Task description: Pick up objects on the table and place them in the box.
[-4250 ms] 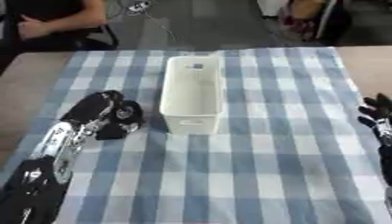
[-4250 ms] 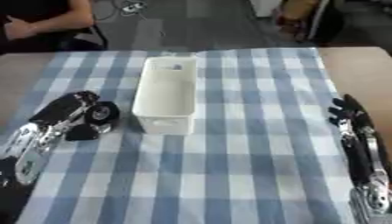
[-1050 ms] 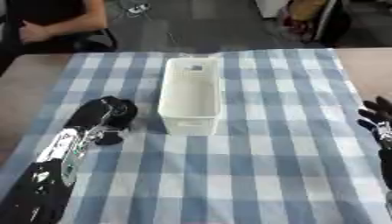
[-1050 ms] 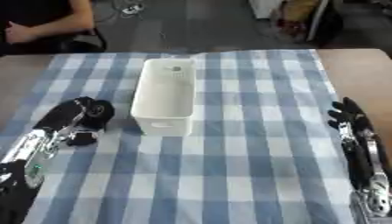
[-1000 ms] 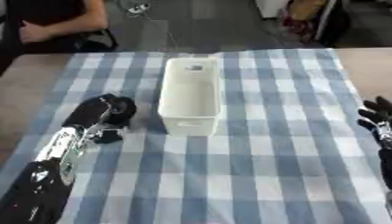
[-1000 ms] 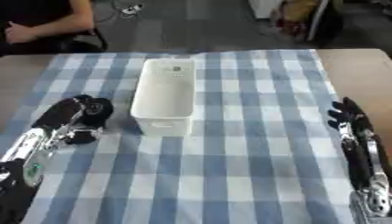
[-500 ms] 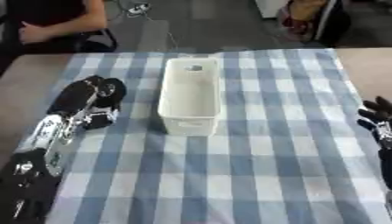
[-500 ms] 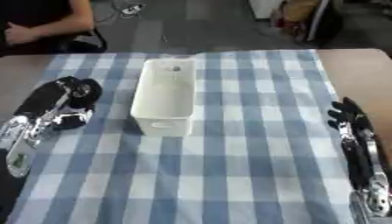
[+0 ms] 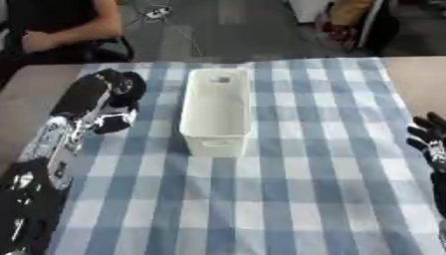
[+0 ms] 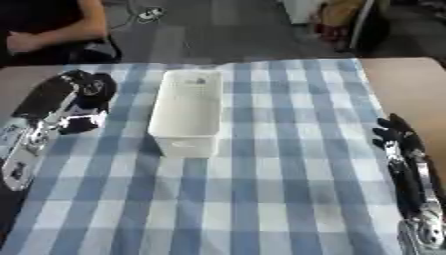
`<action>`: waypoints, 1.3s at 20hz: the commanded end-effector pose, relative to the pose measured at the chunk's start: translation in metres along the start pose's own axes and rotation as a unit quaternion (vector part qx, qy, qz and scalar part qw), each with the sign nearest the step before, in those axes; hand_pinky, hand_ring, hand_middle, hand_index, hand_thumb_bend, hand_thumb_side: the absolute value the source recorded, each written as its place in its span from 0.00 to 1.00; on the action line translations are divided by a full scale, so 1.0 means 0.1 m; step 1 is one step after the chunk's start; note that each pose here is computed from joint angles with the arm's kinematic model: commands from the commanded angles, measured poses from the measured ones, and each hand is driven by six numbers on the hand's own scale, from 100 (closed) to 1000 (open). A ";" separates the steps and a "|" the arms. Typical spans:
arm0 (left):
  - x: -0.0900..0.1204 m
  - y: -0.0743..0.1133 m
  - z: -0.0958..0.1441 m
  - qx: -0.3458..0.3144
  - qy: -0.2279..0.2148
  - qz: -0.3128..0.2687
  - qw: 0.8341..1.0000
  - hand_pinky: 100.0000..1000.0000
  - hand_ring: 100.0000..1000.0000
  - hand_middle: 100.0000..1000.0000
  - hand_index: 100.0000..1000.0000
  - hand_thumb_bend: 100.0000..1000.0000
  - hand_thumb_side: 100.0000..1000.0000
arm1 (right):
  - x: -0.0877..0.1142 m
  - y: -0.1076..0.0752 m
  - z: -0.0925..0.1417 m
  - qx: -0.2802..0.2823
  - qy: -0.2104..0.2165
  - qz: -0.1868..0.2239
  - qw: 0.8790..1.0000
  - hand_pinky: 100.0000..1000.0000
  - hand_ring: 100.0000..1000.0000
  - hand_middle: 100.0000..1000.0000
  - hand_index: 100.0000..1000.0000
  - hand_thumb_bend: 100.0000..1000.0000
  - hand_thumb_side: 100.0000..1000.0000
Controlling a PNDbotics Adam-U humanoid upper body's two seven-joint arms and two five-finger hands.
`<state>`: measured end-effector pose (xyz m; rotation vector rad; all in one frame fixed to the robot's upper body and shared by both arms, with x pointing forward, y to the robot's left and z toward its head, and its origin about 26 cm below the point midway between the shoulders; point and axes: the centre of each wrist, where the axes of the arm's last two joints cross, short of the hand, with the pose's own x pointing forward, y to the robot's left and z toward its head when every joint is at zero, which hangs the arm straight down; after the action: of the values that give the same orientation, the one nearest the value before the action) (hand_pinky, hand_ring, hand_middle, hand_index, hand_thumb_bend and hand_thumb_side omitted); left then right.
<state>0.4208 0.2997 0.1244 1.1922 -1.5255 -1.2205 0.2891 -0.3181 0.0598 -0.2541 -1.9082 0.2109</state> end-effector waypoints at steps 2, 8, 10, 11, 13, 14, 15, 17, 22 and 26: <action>0.16 0.21 -0.13 0.026 -0.037 -0.007 0.999 0.87 0.71 0.68 0.13 0.00 0.24 | 0.07 -0.04 -0.03 0.001 -0.013 0.008 1.000 0.84 0.85 0.84 0.96 0.00 0.71; 0.42 0.32 -0.27 0.035 -0.088 -0.014 0.995 0.87 0.72 0.67 0.13 0.00 0.24 | 0.07 -0.04 -0.03 0.002 -0.012 0.008 1.000 0.84 0.85 0.84 0.96 0.00 0.71; 0.50 0.34 -0.30 0.036 -0.104 -0.016 0.994 0.87 0.72 0.67 0.13 0.00 0.24 | 0.07 -0.03 -0.03 0.002 -0.013 0.007 1.000 0.84 0.85 0.84 0.96 0.00 0.71; 0.55 0.35 -0.32 0.036 -0.114 -0.018 0.993 0.87 0.72 0.67 0.13 0.00 0.24 | 0.07 -0.03 -0.03 0.003 -0.013 0.007 1.000 0.84 0.85 0.84 0.96 0.00 0.71; 0.64 0.36 -0.36 0.035 -0.131 -0.019 0.991 0.87 0.72 0.67 0.13 0.00 0.24 | 0.07 -0.03 -0.03 0.003 -0.013 0.007 1.000 0.84 0.85 0.84 0.96 0.00 0.71; 0.67 0.36 -0.37 0.034 -0.136 -0.020 0.990 0.87 0.72 0.67 0.13 0.00 0.24 | 0.07 -0.03 -0.03 0.003 -0.013 0.007 1.000 0.84 0.85 0.84 0.96 0.00 0.71; 0.70 0.36 -0.38 0.032 -0.143 -0.020 0.989 0.87 0.72 0.67 0.13 0.00 0.24 | 0.07 -0.03 -0.03 0.003 -0.013 0.007 1.000 0.84 0.85 0.84 0.96 0.00 0.71; 0.76 0.33 -0.40 0.027 -0.154 -0.021 0.988 0.87 0.72 0.67 0.13 0.00 0.24 | 0.07 -0.03 -0.03 0.004 -0.013 0.006 1.000 0.84 0.85 0.84 0.96 0.00 0.71; 0.84 0.27 -0.41 0.013 -0.172 -0.028 0.985 0.87 0.72 0.67 0.14 0.00 0.23 | 0.07 -0.03 -0.04 0.004 -0.014 0.006 1.000 0.84 0.85 0.84 0.96 0.00 0.71; 0.88 0.19 -0.41 -0.001 -0.185 -0.033 0.982 0.87 0.73 0.67 0.14 0.00 0.22 | 0.07 -0.03 -0.04 0.004 -0.014 0.006 1.000 0.84 0.85 0.84 0.96 0.00 0.71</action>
<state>0.4367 0.2097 0.1428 1.0379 -1.7357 -1.5414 0.2892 -0.3179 0.0597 -0.2511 -1.9072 0.2147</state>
